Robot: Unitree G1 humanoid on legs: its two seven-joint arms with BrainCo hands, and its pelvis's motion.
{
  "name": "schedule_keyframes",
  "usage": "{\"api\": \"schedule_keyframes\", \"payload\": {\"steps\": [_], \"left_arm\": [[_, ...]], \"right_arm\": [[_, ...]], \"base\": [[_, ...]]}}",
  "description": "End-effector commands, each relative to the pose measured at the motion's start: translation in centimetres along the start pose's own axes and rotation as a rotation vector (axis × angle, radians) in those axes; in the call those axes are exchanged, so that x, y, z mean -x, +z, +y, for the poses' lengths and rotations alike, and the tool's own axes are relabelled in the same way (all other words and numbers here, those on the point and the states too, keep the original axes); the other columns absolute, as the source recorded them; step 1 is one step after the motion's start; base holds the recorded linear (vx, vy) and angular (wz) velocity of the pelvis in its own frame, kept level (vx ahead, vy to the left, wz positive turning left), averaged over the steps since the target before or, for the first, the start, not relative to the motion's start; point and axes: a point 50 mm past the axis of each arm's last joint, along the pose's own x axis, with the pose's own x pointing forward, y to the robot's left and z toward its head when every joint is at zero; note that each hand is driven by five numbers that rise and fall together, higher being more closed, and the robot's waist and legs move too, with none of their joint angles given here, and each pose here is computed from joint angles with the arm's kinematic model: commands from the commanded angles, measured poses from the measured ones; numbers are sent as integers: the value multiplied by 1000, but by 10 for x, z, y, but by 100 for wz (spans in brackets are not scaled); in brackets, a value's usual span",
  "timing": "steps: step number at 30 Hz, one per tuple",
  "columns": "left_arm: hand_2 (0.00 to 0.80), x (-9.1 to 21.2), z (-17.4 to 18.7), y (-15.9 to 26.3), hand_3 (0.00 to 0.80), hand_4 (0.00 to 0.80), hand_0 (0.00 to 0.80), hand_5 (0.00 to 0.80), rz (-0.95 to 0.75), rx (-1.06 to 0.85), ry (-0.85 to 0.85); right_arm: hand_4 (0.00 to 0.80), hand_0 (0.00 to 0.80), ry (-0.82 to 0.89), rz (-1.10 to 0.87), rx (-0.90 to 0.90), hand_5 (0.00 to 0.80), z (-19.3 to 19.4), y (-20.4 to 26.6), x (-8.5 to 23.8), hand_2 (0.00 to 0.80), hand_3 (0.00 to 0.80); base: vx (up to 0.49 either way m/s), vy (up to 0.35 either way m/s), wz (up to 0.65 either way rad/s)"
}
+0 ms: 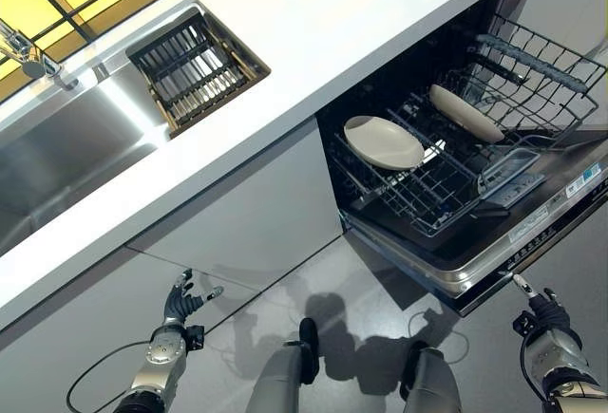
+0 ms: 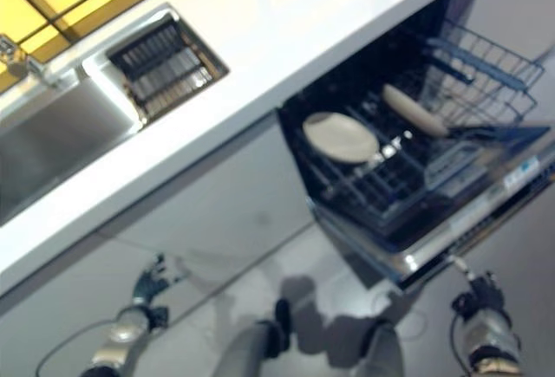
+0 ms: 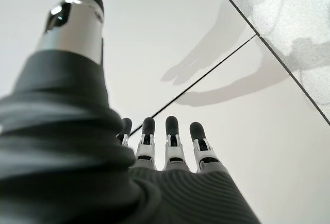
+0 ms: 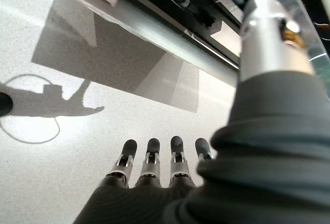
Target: Take plates into dishwasher
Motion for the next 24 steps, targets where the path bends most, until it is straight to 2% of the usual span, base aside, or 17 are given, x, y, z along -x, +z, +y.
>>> {"api": "schedule_keyframes", "payload": {"steps": [1,16,24], "left_arm": [[0,0,10,14,0,0,0,0,-74,4,7],[0,10,9,-10,0,0,0,0,-1,-33,-3],[0,11,13,-18,0,0,0,0,27,-56,1]], "right_arm": [[0,0,142,-120,-68,0,41,28,-3,0,0],[0,0,509,-249,-242,0,119,44,18,0,0],[0,0,591,-234,-308,0,134,45,22,0,0]], "base": [[67,31,4],[41,18,-1],[17,-6,0]]}}
